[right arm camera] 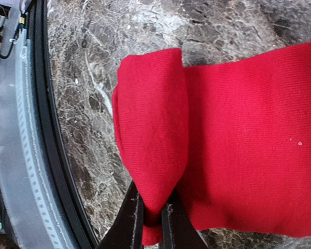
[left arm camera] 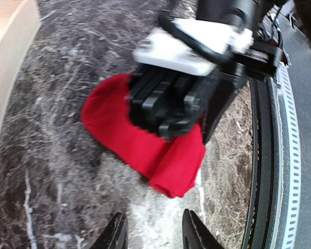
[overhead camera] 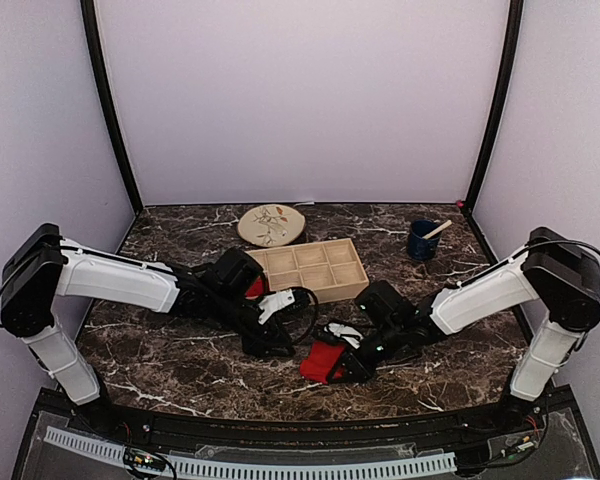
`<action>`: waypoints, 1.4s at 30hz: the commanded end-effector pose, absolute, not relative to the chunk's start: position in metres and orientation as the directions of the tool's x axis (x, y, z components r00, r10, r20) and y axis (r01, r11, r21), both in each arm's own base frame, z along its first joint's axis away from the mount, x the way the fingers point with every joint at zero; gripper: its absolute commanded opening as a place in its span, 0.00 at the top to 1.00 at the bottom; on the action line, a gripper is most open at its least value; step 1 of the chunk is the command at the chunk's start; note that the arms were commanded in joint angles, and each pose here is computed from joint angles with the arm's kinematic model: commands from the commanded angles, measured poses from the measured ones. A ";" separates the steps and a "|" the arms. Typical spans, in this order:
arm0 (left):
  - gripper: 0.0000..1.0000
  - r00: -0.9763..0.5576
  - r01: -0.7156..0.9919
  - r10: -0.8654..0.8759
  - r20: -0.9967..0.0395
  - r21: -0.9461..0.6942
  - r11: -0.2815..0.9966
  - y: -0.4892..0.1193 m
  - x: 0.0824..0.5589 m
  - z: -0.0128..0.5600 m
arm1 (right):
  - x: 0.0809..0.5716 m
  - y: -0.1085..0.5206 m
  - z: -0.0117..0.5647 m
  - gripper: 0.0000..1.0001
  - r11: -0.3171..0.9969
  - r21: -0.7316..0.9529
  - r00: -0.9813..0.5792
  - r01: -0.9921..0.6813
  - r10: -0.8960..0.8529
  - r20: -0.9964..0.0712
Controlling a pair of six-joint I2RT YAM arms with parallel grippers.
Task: Roll the socks
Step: Roll the sock at the center of the board.
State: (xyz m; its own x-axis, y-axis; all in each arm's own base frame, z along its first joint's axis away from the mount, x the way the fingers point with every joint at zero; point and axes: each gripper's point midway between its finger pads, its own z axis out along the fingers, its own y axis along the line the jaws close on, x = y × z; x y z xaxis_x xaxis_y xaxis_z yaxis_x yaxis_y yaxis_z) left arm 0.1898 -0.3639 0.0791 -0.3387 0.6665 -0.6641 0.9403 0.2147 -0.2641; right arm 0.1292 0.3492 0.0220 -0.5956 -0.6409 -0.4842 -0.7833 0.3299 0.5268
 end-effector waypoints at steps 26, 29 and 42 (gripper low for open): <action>0.57 -0.064 0.995 0.754 -0.654 -0.100 -0.002 -0.397 0.143 0.058 | 0.117 0.348 0.024 1.00 0.280 0.731 -0.697 -0.622 -0.622 -0.355; 0.56 -0.044 0.997 0.755 -0.654 -0.082 -0.013 -0.401 0.143 0.057 | 0.117 0.348 0.024 1.00 0.277 0.735 -0.697 -0.619 -0.624 -0.352; 0.56 0.003 0.996 0.775 -0.632 -0.069 -0.060 -0.408 0.135 0.044 | 0.115 0.349 0.025 1.00 0.266 0.743 -0.692 -0.614 -0.634 -0.345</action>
